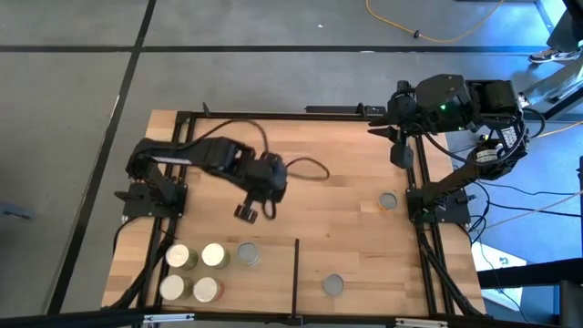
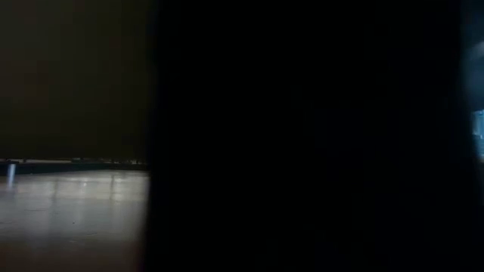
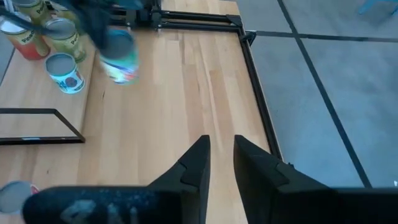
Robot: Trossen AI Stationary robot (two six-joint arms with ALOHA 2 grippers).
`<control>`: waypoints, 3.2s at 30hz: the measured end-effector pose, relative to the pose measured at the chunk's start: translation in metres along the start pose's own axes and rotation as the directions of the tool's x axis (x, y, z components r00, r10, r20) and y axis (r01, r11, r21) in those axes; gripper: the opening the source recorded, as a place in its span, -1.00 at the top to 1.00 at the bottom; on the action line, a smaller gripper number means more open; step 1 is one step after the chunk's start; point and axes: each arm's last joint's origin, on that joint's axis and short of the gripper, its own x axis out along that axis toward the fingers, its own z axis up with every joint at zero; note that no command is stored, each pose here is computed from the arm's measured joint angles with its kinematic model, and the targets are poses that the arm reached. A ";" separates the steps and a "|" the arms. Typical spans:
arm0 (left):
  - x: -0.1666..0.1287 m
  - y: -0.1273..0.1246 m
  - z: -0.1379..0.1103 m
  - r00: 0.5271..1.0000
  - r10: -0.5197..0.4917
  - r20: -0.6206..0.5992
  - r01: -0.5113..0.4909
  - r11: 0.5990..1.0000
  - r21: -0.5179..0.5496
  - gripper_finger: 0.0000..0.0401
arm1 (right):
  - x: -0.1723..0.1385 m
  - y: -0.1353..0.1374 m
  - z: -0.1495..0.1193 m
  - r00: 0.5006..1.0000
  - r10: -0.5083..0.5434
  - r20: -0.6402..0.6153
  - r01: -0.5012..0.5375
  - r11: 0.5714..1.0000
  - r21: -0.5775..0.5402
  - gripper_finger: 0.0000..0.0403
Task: Pick and place cans onto a shelf
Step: Put the canned chicken soup on the shelf
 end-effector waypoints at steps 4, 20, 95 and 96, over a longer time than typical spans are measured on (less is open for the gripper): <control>-0.019 -0.032 0.010 0.996 -0.038 0.080 0.045 0.995 -0.092 1.00 | 0.000 0.000 0.000 1.000 0.000 0.000 0.000 1.000 -0.024 0.64; -0.041 -0.189 0.012 0.963 -0.185 0.194 0.255 0.856 -0.450 1.00 | 0.000 0.001 0.000 0.999 0.036 0.003 -0.035 0.994 -0.106 0.64; 0.106 -0.269 0.006 0.970 -0.150 -0.193 0.013 0.819 -0.574 0.86 | 0.000 0.001 0.000 0.999 0.038 0.002 -0.037 0.994 -0.105 0.64; 0.106 -0.269 0.006 0.968 -0.158 -0.197 0.017 0.818 -0.575 0.86 | 0.000 0.001 0.000 0.999 0.038 0.002 -0.037 0.994 -0.103 0.64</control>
